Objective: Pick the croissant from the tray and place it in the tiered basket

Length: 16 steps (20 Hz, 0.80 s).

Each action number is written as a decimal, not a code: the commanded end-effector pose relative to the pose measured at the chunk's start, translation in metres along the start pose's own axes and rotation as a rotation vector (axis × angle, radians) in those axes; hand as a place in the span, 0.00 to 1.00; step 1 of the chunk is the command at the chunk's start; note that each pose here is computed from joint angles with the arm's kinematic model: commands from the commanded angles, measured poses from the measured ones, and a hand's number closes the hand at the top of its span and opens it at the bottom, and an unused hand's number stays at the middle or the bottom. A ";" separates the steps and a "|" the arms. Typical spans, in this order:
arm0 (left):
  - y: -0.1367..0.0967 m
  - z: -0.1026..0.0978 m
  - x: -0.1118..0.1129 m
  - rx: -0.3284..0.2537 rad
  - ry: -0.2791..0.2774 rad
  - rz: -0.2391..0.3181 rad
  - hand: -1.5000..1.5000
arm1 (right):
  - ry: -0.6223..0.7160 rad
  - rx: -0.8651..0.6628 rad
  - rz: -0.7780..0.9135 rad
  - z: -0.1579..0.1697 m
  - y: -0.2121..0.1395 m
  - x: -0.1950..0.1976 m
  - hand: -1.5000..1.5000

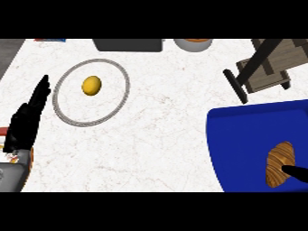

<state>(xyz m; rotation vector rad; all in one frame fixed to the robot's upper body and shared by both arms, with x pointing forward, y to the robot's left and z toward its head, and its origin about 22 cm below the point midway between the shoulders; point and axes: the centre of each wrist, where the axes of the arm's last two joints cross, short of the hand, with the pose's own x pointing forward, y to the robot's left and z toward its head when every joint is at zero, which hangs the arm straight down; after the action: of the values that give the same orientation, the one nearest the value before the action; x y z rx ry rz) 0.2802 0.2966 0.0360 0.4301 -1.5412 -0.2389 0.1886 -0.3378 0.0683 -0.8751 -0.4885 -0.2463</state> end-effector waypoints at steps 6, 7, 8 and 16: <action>0.011 0.002 0.002 -0.007 -0.004 0.018 0.50 | 0.176 -0.059 0.073 0.010 0.036 0.015 0.00; -0.002 0.001 0.007 -0.010 -0.020 0.006 0.50 | 0.196 -0.058 0.096 0.002 0.030 0.018 0.00; 0.004 -0.006 0.002 -0.001 -0.007 -0.009 0.50 | 0.180 -0.049 0.085 0.010 0.035 0.017 0.00; -0.003 0.000 -0.010 -0.007 0.026 -0.001 0.50 | 0.234 -0.004 0.093 0.004 0.035 0.018 0.00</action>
<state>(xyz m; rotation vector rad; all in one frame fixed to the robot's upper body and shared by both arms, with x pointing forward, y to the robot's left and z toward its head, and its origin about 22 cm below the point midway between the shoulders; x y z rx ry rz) 0.2797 0.2991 0.0322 0.4282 -1.5304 -0.2380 0.2095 -0.3164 0.0474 -0.9062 -0.4339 -0.1960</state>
